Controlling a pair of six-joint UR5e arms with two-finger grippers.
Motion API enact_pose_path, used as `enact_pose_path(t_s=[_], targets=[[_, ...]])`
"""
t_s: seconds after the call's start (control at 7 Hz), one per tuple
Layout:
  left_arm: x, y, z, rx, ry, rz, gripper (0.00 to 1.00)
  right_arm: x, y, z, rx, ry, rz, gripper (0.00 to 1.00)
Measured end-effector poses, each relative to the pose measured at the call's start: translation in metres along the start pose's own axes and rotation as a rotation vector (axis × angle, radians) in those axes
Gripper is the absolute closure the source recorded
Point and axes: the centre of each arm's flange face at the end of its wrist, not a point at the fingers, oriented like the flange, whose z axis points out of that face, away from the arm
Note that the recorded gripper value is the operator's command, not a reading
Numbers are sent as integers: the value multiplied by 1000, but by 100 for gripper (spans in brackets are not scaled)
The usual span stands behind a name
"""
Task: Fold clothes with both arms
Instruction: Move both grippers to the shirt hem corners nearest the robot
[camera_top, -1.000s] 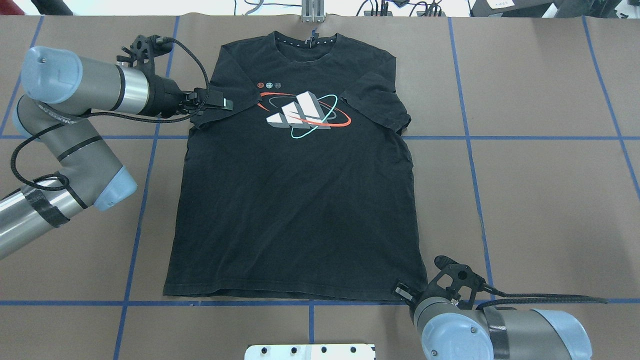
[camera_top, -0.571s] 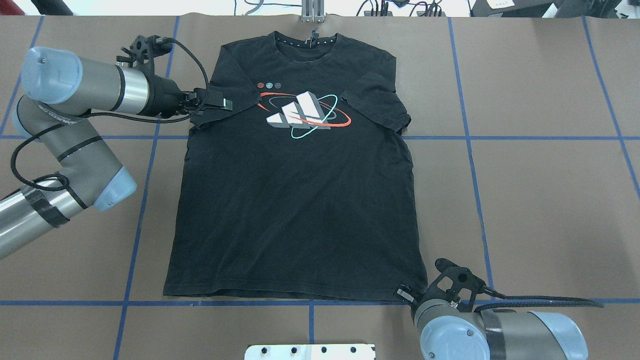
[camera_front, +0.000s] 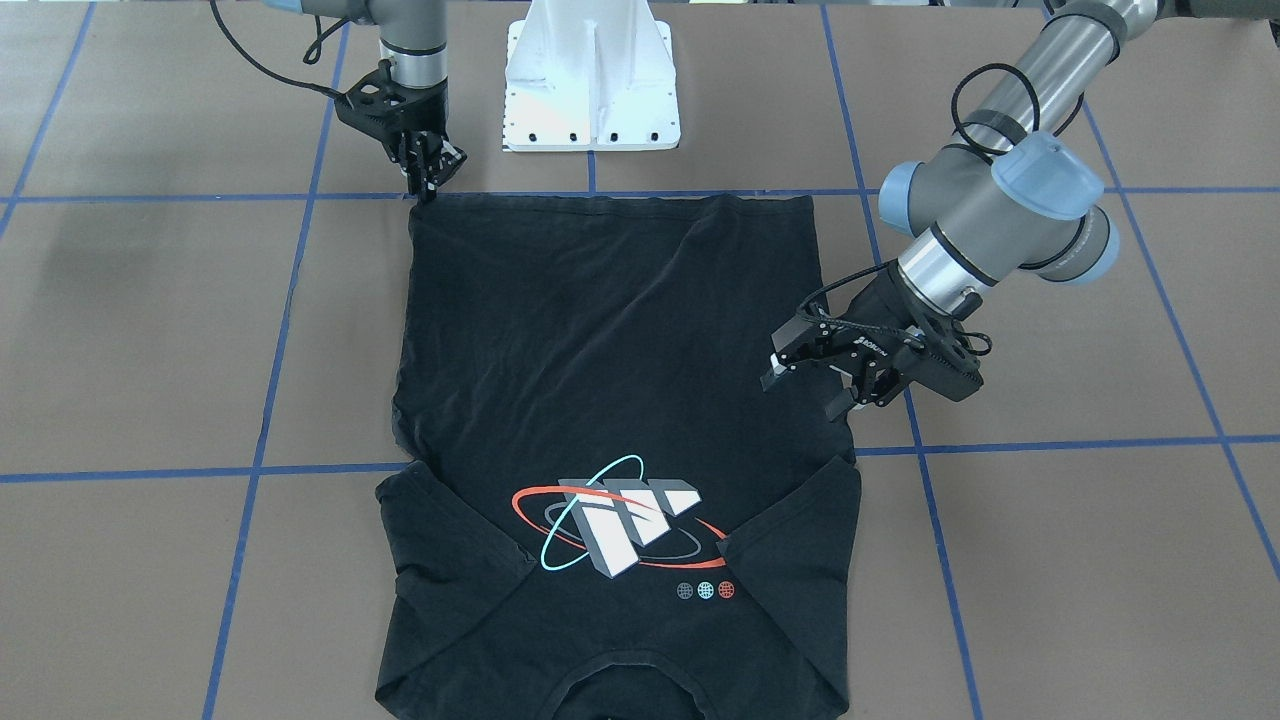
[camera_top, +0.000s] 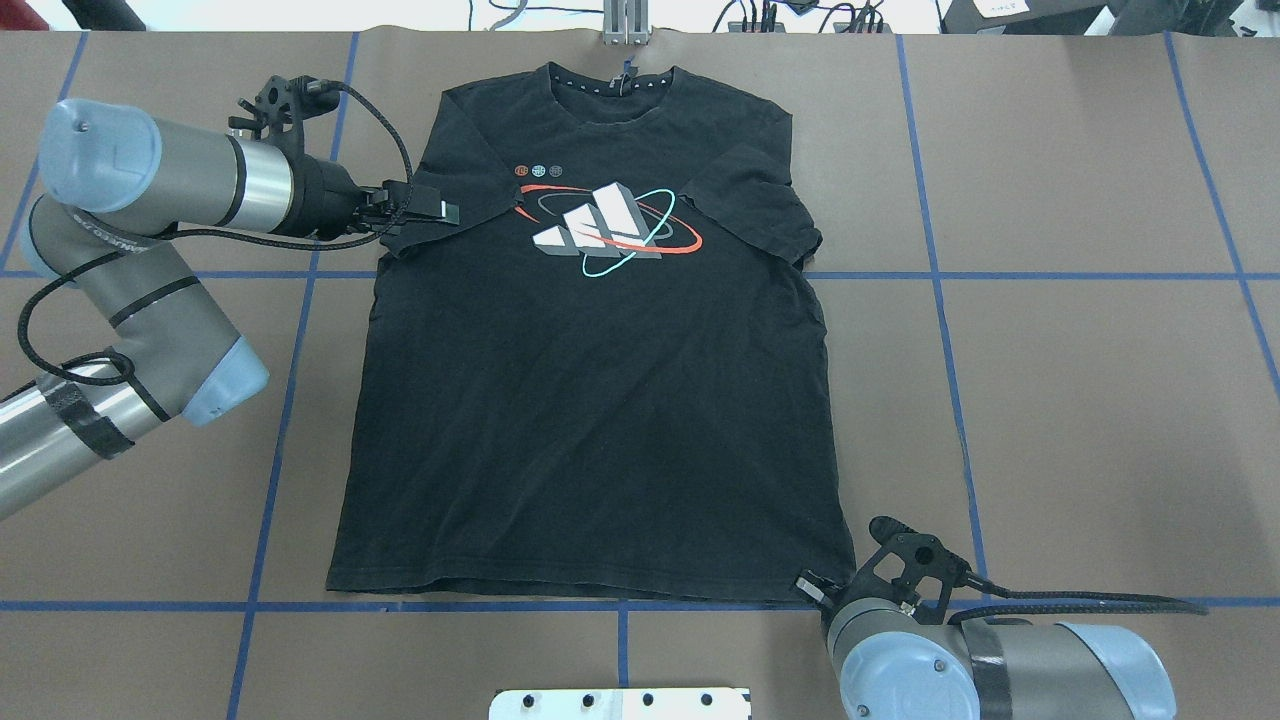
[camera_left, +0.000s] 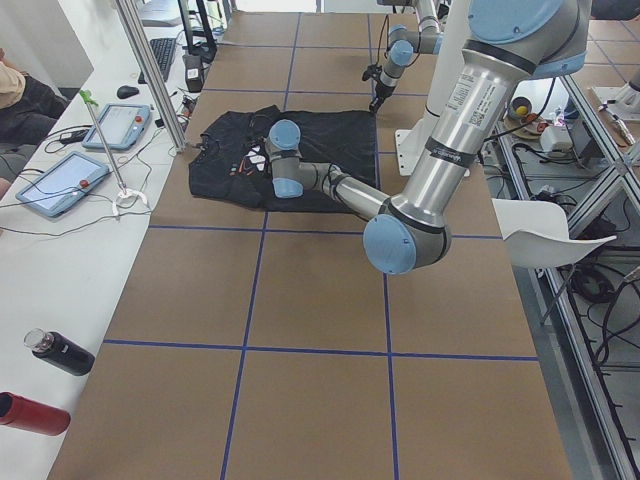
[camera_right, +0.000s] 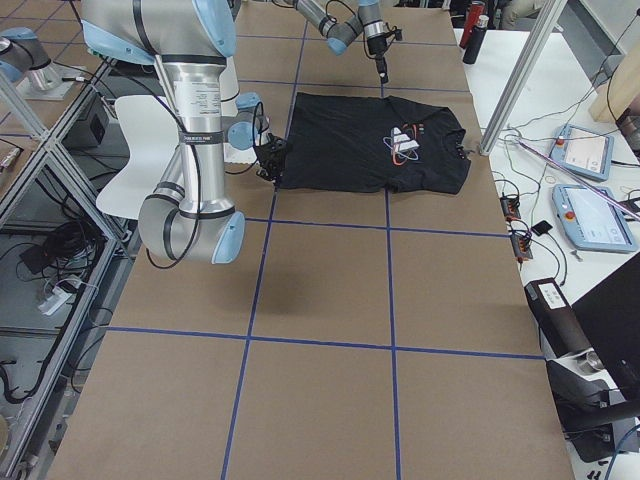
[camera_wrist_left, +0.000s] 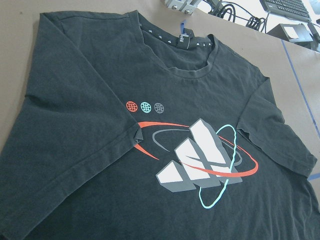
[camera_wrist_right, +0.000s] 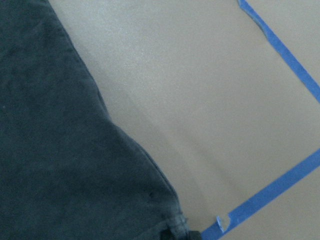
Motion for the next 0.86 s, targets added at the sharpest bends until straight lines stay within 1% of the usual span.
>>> enact_pose_path(t_s=[0.14,0.29,0.43,0.57,0.71,0.86], targets=[[-1,1,-2,0,0,-1,1,-2,0,-2,-3,-5,1,100],[-1,3,-4,-5,0,-28,1,-3,-3,-8,-9,-14,4,100],[-1,12,-10,-16,1,-94,1,0,-11,-17,-16,-25,10,100],[0,36,-21,-34,3,-182,1,11,-19,-24,-21,-24,11,100],[3,68,-33,-57,-16,-263,1,20,-25,-27,-24,-18,9,100],[14,102,-38,-69,-83,-338,1,27,-29,-29,-27,-14,7,100]])
